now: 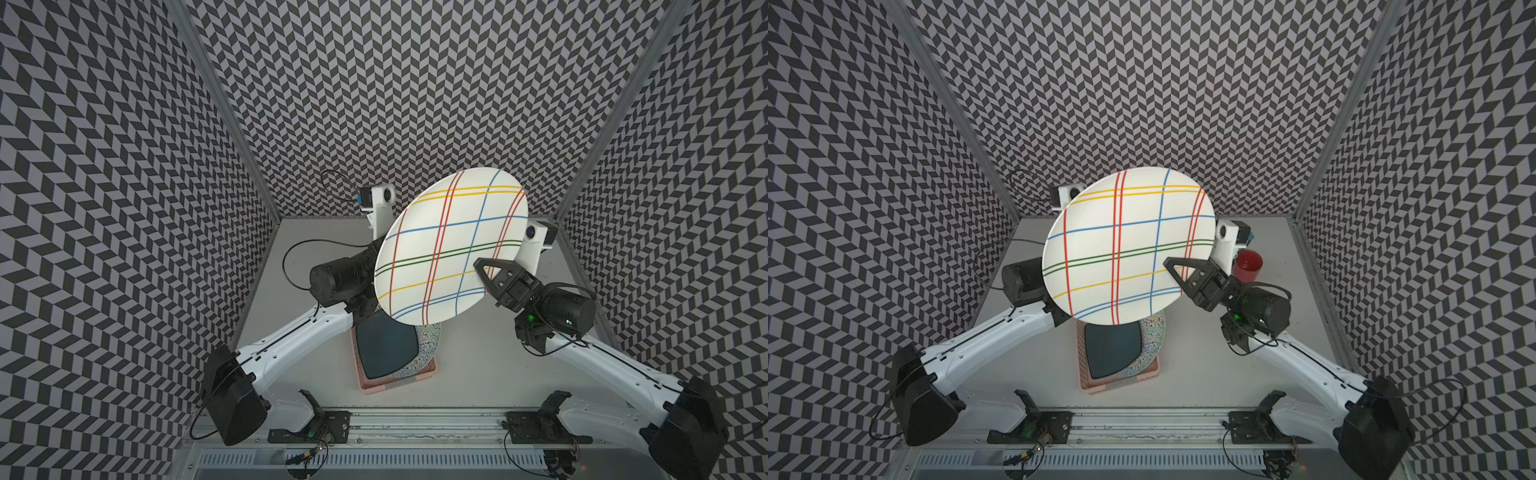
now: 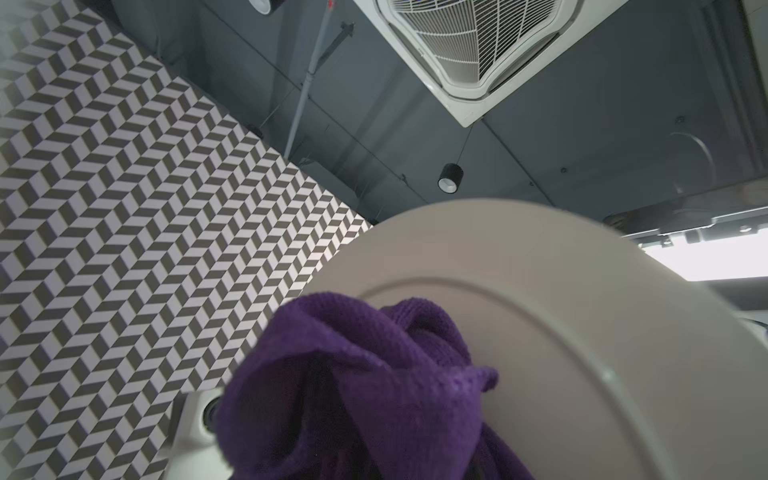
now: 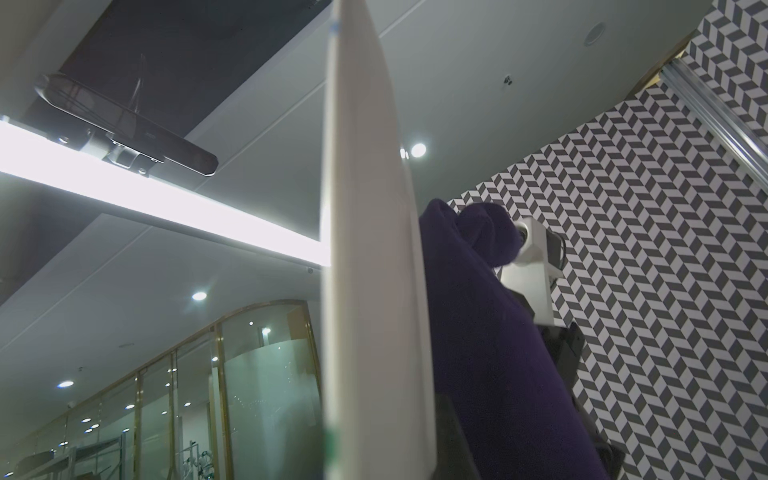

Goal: Wipe the wet plate dry
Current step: Wipe the plate with towel.

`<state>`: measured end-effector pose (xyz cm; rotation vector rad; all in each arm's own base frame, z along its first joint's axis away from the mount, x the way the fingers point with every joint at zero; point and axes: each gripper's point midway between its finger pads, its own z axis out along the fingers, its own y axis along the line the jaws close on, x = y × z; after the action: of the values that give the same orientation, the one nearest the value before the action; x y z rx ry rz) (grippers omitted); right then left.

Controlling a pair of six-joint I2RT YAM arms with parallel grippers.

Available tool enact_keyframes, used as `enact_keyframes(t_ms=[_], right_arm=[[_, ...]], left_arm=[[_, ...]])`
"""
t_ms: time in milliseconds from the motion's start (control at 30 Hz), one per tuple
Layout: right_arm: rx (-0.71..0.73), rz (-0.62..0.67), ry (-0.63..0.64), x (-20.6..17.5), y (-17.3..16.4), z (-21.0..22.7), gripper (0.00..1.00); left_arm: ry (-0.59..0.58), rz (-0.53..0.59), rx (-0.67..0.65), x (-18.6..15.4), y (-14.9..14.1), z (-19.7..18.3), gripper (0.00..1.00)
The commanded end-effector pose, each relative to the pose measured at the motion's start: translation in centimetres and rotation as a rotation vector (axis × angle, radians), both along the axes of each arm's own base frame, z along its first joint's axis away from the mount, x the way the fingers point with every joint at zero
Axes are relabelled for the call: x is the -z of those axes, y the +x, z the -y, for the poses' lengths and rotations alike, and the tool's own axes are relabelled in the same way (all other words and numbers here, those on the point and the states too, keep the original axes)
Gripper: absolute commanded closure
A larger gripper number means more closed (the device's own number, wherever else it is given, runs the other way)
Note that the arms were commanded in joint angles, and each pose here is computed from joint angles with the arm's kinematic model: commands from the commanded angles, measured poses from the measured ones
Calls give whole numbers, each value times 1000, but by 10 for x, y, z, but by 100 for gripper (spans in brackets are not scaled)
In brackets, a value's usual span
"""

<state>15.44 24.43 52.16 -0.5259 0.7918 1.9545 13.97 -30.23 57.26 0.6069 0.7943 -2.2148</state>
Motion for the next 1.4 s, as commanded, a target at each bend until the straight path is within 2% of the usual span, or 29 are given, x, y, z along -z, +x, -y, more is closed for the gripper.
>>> enact_keyframes(t_ms=[0, 100, 200, 267, 367, 433, 500, 700, 867, 1067, 1133, 1267, 1367], right_arm=[[119, -111, 32, -12, 45, 13, 100], [207, -112, 64, -28, 57, 38, 100], [314, -188, 52, -25, 83, 59, 100], [420, -259, 11, -16, 103, 68, 100], [608, -344, -63, 1, 124, 80, 100], [673, -366, -89, 13, 130, 85, 100], [694, -358, -109, 19, 129, 84, 100], [632, -324, -194, 37, 121, 63, 100], [534, -286, -177, 36, 100, 40, 100], [444, -267, -161, 29, 79, 13, 100], [441, -276, -150, 31, 77, 15, 100], [428, -259, -178, 44, 66, 17, 100], [334, -169, -240, 57, 39, 2, 100]], left_arm=[[35, 93, 17, 15, -28, 5, 100], [62, 70, -22, 34, -29, -1, 100], [128, 62, -131, 57, -23, -4, 100], [206, 92, -291, 62, -11, -4, 100], [418, 97, -616, 88, 28, 0, 100], [529, 77, -804, 107, 55, -6, 100], [611, 73, -923, 124, 75, -8, 100], [746, 75, -1038, 156, 110, 11, 100], [858, 42, -1189, 187, 149, 23, 100], [891, 103, -1098, 205, 139, 70, 100], [893, 60, -1124, 203, 150, 59, 100], [860, -42, -1280, 177, 189, -8, 100], [860, -11, -1362, 152, 201, -35, 100]])
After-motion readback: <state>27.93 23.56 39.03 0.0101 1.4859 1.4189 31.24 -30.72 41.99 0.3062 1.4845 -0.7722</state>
